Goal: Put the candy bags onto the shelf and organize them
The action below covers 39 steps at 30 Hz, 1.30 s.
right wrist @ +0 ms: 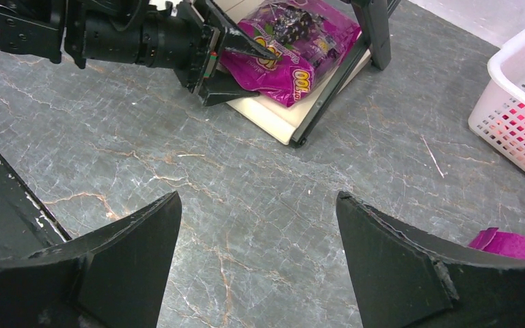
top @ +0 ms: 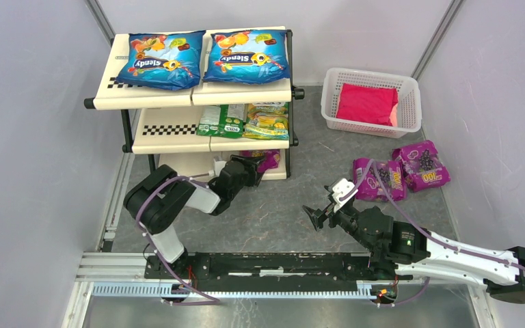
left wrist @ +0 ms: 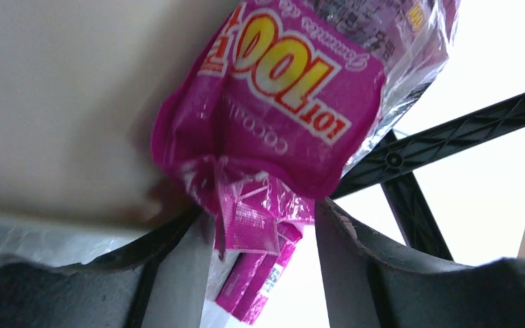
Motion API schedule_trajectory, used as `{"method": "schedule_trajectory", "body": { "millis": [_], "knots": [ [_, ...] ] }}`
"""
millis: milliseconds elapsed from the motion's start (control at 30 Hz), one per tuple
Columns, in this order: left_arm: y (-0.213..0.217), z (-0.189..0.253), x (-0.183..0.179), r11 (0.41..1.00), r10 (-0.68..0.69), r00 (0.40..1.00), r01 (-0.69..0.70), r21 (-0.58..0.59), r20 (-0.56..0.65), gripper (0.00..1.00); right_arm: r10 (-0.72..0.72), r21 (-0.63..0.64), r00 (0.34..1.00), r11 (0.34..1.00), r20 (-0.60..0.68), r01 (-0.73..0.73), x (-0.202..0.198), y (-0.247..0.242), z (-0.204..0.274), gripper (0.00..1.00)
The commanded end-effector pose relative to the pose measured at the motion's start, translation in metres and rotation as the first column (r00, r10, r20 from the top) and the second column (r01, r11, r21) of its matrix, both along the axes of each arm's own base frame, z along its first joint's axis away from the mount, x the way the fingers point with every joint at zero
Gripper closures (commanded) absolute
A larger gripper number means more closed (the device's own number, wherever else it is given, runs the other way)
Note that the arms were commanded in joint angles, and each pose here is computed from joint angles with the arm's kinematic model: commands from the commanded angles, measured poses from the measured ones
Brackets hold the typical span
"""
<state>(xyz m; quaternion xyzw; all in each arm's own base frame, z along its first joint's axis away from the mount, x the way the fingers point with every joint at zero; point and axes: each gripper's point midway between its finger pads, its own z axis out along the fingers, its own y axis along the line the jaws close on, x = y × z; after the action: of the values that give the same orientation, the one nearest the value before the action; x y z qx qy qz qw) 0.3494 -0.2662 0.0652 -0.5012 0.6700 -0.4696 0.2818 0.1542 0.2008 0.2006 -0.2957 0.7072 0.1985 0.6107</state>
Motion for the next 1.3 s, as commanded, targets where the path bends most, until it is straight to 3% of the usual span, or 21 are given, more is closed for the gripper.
{"method": "schedule_trajectory", "body": {
  "millis": [0,233,367,567,733,900,1100,1267],
  "knots": [
    [0.007,-0.013,-0.025,0.999,-0.035,0.996,0.037,0.021,-0.077,0.37,0.001,0.04,1.0,0.999,0.004,-0.001,0.0,0.004,0.008,0.09],
    [-0.013,0.002,-0.032,0.98,-0.193,0.981,0.193,0.054,-0.006,0.36,0.002,0.039,1.0,0.999,0.002,-0.003,0.0,0.004,0.009,0.09],
    [-0.018,0.001,-0.052,0.951,-0.295,0.955,0.295,0.095,-0.011,0.28,-0.014,0.029,1.0,0.999,-0.004,0.014,0.001,0.0,0.012,0.1],
    [0.009,0.01,-0.103,0.906,-0.387,0.922,0.379,0.187,0.007,0.14,-0.058,0.012,0.998,0.998,-0.003,0.058,0.007,-0.003,0.015,0.09],
    [0.044,0.029,-0.126,0.841,-0.406,0.914,0.378,0.387,-0.011,0.07,-0.102,-0.064,0.995,0.993,-0.006,0.102,0.016,0.005,0.005,0.09],
    [0.063,0.052,-0.149,0.827,-0.435,0.899,0.377,0.417,0.048,0.0,-0.183,-0.142,0.983,0.974,-0.012,0.179,0.028,0.012,-0.008,0.06],
    [0.075,0.108,-0.164,0.787,-0.507,0.84,0.361,0.5,0.192,0.0,-0.364,-0.228,0.922,0.917,-0.135,0.328,0.066,-0.007,-0.032,0.05],
    [0.081,0.168,-0.174,0.739,-0.58,0.752,0.323,0.591,0.314,0.0,-0.564,-0.317,0.792,0.815,-0.235,0.486,0.106,-0.067,-0.048,0.05]
  ]
}}
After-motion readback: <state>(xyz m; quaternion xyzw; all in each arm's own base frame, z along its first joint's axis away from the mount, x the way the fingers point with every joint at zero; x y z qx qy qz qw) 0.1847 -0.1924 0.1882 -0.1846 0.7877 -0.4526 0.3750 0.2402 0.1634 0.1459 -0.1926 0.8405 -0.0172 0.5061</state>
